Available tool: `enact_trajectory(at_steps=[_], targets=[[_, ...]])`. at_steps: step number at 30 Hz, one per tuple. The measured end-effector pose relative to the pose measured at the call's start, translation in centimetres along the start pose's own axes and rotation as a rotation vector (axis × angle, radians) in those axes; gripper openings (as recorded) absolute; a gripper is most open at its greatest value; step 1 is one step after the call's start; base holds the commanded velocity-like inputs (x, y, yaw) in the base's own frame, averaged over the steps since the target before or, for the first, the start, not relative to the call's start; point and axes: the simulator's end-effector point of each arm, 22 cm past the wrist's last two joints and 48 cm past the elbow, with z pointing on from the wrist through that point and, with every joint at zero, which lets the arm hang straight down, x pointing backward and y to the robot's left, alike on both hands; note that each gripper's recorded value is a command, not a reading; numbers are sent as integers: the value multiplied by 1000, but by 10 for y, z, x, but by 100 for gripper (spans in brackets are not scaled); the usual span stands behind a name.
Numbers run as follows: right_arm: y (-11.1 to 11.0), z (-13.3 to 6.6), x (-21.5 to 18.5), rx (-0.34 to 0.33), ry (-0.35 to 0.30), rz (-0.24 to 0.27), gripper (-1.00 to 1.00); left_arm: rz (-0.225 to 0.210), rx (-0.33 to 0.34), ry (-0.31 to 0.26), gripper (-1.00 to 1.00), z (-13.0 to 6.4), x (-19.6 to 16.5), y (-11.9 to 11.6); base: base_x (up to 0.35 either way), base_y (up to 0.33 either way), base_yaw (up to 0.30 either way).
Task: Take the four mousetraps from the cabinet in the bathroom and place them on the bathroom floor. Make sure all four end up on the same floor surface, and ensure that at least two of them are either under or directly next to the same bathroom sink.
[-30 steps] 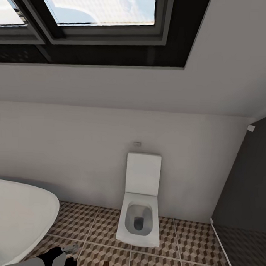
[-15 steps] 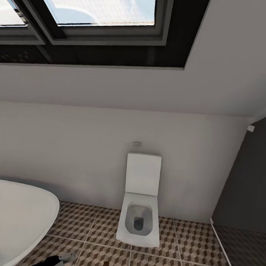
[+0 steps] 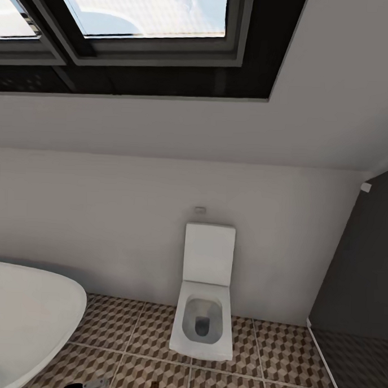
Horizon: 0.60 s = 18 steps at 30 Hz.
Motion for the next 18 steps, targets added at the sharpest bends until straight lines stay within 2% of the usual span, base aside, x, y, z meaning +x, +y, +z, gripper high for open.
enact_trajectory(at_steps=[18], targets=[[0,2,14,1,17,-3,100,0,-1,2,100,0,1,1,0,0,0]])
